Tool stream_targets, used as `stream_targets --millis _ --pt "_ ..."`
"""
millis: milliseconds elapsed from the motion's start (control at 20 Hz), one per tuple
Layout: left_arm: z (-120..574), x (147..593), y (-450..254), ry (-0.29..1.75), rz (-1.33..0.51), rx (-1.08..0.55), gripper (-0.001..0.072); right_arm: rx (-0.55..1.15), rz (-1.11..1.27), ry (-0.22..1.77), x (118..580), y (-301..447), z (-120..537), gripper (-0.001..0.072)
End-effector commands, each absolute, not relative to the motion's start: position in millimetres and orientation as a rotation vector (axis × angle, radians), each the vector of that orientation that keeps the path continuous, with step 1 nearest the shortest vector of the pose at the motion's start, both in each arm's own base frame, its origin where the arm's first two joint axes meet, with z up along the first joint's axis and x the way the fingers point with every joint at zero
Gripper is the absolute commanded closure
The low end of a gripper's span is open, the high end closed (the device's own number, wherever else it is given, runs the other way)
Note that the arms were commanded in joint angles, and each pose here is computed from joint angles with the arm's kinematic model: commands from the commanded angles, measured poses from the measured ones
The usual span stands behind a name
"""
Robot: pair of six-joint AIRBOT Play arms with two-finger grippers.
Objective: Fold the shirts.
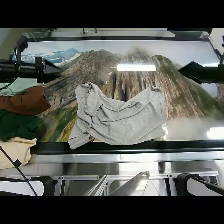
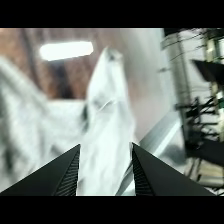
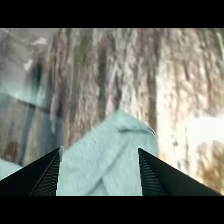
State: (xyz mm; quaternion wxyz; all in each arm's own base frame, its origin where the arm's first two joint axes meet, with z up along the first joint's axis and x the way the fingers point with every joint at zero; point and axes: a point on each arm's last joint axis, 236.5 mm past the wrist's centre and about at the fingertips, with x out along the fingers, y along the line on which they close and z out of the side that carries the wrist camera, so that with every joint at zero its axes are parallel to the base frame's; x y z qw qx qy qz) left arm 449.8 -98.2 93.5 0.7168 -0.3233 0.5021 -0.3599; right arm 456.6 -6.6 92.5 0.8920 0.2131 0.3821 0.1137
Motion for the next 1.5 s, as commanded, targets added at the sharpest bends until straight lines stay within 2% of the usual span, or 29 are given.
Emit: stream_targets --millis 0,50,250,400,600,900,1450 --pt "20.4 394.4 -53.6 1.433 -0.580 -0.561 0.0372 0.552 0.290 1.032 392.6 -16.4 54.3 0.0262" --pt "4.3 375.7 -56.6 1.488 -0.562 -0.560 0.0373 0.602 0.304 1.109 371.2 -12.8 34.5 0.0362" --pt "-55.4 316.7 -87.9 1.615 -0.514 -0.662 0.0373 0.745 0.257 1.254 320.6 1.6 -34.2 0.0347" --pt "-90.7 298.5 -106.7 1.645 -0.477 -0.640 0.0372 0.797 0.221 1.286 305.2 9.1 -60.2 0.0348" --pt "-106.8 310.2 -130.9 1.608 -0.483 -0.546 0.0372 0.802 0.223 1.295 301.6 11.2 -62.8 0.0348" --pt "-76.5 354.0 -143.7 1.503 -0.544 -0.453 0.0372 0.797 0.230 1.297 301.1 11.8 -62.7 0.0348" --pt "-103.4 349.1 -148.1 1.483 -0.477 -0.491 0.0373 0.794 0.231 1.295 301.3 11.5 -62.7 0.0348"
